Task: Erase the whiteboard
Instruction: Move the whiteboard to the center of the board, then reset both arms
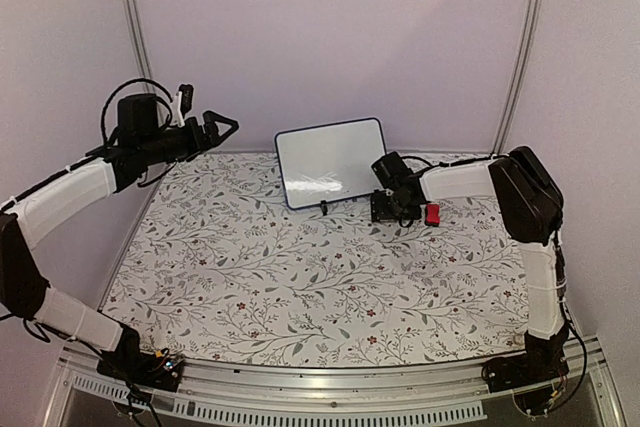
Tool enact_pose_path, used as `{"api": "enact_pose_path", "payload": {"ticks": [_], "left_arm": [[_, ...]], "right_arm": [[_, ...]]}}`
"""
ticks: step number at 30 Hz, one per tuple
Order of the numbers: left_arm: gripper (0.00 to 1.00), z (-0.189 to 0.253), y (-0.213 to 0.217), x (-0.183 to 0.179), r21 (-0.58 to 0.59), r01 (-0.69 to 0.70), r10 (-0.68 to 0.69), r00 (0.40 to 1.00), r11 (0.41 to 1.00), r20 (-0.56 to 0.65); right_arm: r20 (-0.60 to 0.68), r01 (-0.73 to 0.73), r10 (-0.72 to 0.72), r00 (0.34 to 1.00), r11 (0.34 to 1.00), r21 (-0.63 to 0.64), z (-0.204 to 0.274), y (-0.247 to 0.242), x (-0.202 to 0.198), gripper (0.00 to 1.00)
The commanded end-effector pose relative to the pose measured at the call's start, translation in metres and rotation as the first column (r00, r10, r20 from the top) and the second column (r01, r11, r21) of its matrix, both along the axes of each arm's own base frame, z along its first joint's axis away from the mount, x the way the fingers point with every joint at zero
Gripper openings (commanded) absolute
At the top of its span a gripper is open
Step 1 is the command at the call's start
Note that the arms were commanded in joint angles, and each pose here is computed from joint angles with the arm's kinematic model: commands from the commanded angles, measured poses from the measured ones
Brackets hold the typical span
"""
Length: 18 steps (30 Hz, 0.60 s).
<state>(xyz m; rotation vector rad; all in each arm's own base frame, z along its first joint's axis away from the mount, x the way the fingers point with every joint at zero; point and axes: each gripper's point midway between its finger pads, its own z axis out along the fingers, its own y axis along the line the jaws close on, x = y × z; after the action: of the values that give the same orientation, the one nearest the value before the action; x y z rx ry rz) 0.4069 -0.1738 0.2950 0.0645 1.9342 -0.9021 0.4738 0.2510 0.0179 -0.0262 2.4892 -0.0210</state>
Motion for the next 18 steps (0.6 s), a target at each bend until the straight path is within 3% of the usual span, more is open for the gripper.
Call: {"api": "enact_pose_path", "payload": {"ticks": [1, 8, 18], "left_arm": [[1.0, 0.025, -0.004, -0.012, 0.016, -0.012, 0.012, 1.0, 1.0, 0.012], [1.0, 0.008, -0.007, -0.056, 0.021, 0.021, -0.021, 1.0, 1.0, 0.009], [1.0, -0.04, 0.001, -0.111, 0.176, 0.028, -0.032, 0.999, 0.984, 0.017]], "right_arm": [[-0.018, -0.083, 0.083, 0.996, 0.997, 0.01, 0.02, 0.004, -0.03, 0.97], [0.1, -0.162, 0.153, 0.983, 0.984, 0.08, 0.076, -0.013, -0.077, 0.99], [0.361, -0.268, 0.173, 0.916, 0.935, 0.233, 0.183, -0.051, -0.149, 0.99]]}}
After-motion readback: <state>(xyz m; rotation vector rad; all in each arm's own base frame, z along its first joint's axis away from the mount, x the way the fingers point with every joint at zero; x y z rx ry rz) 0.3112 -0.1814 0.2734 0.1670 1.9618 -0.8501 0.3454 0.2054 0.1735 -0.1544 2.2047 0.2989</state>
